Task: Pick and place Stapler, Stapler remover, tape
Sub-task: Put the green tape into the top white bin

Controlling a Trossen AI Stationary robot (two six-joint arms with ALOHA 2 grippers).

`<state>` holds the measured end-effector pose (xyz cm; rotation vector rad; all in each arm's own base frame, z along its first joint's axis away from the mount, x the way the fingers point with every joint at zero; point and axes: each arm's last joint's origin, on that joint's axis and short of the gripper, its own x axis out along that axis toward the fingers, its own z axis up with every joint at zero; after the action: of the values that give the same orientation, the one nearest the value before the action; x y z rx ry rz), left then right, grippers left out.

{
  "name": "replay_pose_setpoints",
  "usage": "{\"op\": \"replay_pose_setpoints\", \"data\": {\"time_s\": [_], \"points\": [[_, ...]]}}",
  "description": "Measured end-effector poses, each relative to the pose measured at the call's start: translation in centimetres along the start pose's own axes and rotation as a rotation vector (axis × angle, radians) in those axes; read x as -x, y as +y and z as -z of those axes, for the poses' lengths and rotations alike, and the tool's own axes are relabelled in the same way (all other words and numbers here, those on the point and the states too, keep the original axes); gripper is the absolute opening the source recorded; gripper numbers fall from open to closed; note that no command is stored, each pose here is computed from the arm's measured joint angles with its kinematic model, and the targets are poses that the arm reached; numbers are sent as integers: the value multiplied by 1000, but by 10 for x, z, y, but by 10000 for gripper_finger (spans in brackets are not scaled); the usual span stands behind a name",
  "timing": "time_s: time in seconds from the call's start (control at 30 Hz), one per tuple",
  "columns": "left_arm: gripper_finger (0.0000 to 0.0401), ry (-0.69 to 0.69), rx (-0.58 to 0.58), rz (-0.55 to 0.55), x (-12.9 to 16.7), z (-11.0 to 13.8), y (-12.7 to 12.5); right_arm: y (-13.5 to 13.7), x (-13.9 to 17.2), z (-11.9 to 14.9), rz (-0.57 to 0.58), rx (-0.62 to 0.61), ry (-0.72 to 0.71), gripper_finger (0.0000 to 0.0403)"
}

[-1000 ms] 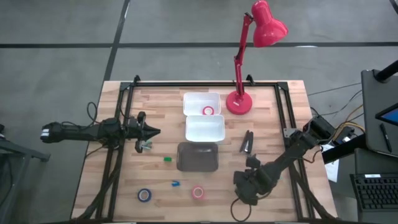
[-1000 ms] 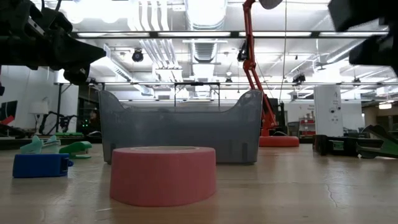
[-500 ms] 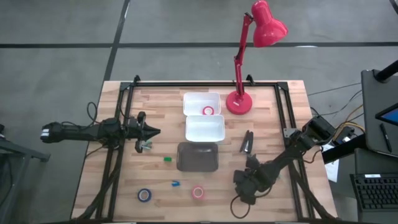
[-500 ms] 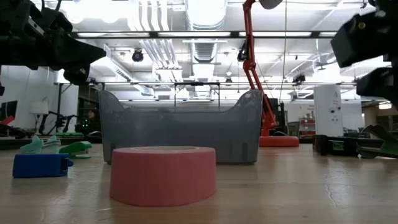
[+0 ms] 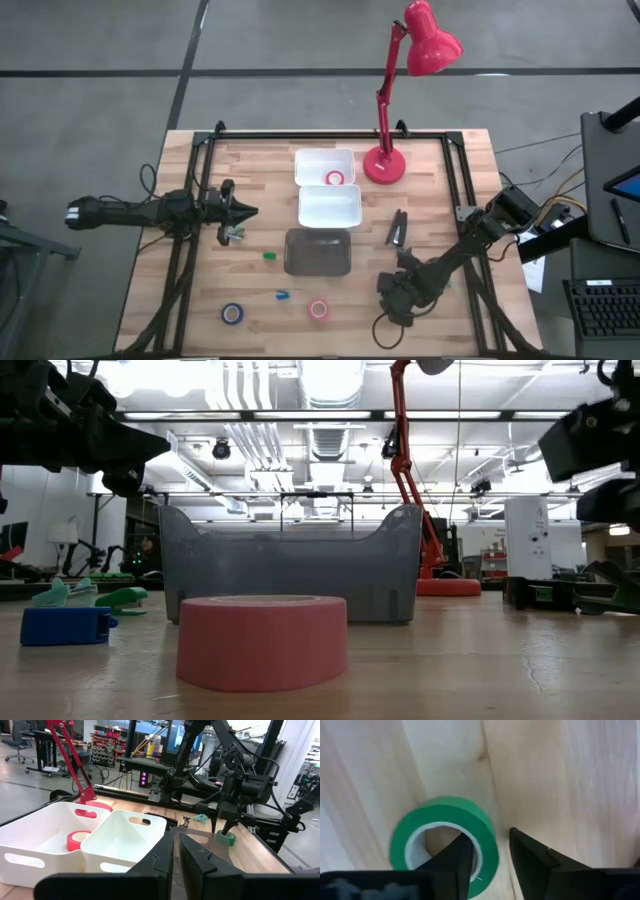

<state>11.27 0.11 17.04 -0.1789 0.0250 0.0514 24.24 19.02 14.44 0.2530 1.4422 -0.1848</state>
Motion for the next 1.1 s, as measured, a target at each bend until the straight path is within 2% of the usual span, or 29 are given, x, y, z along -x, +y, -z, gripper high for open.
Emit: {"op": "replay_pose_setpoints", "data": {"time_s": [0.3,0.57,0.7,0.8,0.9,1.1], "points": [[30,0,0,0,0,0,0,6,12,-14,7,77,-93,41],[30,0,0,0,0,0,0,6,25,-35,6,143,-154,48],[30,0,0,0,0,0,0,1,38,-48,50,192,-172,49],[30,0,0,0,0,0,0,-7,52,-56,112,198,-146,46],[30,0,0,0,0,0,0,-15,70,-63,225,213,-136,45],[30,5,0,-1,0,0,0,-34,105,-88,467,267,-247,52]]}}
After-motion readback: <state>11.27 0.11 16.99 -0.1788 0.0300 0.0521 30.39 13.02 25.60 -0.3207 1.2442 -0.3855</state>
